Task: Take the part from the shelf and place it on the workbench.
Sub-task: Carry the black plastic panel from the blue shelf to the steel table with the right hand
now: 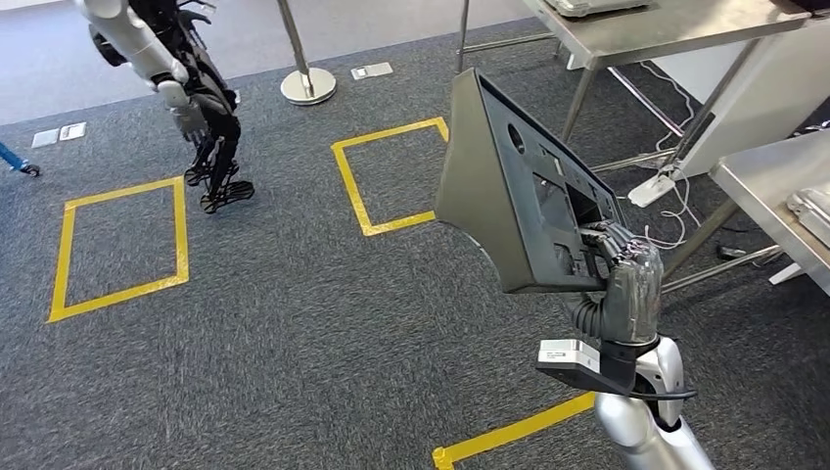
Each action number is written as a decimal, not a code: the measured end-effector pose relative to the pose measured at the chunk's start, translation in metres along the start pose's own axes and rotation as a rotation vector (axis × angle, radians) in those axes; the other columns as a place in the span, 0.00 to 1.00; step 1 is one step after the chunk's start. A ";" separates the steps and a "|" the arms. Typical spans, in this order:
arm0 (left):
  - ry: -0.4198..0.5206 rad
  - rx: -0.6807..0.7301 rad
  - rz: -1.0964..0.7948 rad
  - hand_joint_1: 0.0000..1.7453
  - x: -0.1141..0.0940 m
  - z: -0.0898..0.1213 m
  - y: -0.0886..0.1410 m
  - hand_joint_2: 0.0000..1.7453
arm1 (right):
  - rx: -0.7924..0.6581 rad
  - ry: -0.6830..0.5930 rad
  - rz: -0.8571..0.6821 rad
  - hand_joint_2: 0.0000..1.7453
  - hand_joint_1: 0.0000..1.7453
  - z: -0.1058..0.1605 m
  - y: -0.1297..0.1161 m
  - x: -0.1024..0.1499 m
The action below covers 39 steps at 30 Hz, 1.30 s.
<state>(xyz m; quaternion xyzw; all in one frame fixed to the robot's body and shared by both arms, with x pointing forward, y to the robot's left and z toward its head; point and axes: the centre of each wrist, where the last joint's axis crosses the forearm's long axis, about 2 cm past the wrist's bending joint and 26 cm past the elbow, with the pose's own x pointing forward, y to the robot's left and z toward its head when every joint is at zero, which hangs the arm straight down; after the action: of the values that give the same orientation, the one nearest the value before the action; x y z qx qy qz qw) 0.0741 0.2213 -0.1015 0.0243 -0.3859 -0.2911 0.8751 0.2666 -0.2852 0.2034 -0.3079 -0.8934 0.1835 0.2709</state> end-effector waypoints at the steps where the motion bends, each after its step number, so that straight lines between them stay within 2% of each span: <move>1: 0.007 -0.001 0.000 0.00 0.000 0.000 0.000 1.00 | 0.005 0.000 0.006 1.00 1.00 0.000 -0.001 -0.001; 15: 0.033 0.025 -0.002 0.00 -0.005 0.001 0.005 1.00 | -0.028 -0.038 -0.003 1.00 1.00 -0.026 -0.005 -0.009; 23: 0.043 0.079 0.039 0.00 -0.010 0.001 0.017 1.00 | -0.070 -0.015 -0.079 1.00 1.00 -0.016 0.007 -0.008; 31: 0.007 0.149 0.085 0.00 -0.012 -0.004 0.036 1.00 | -0.101 0.029 -0.131 1.00 1.00 -0.006 0.018 -0.002; 35: 0.005 0.152 0.083 0.00 -0.012 -0.005 0.041 1.00 | -0.116 0.030 -0.137 1.00 1.00 -0.008 0.020 -0.002; 39: 0.043 0.122 0.081 0.00 -0.020 0.000 0.038 1.00 | -0.123 0.030 -0.140 1.00 1.00 -0.011 0.021 -0.002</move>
<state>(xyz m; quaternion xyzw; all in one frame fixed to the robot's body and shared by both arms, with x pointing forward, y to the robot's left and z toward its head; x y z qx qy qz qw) 0.0822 0.2632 -0.1040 0.0680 -0.3846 -0.2307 0.8912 0.2840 -0.2691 0.2005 -0.2634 -0.9182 0.1043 0.2768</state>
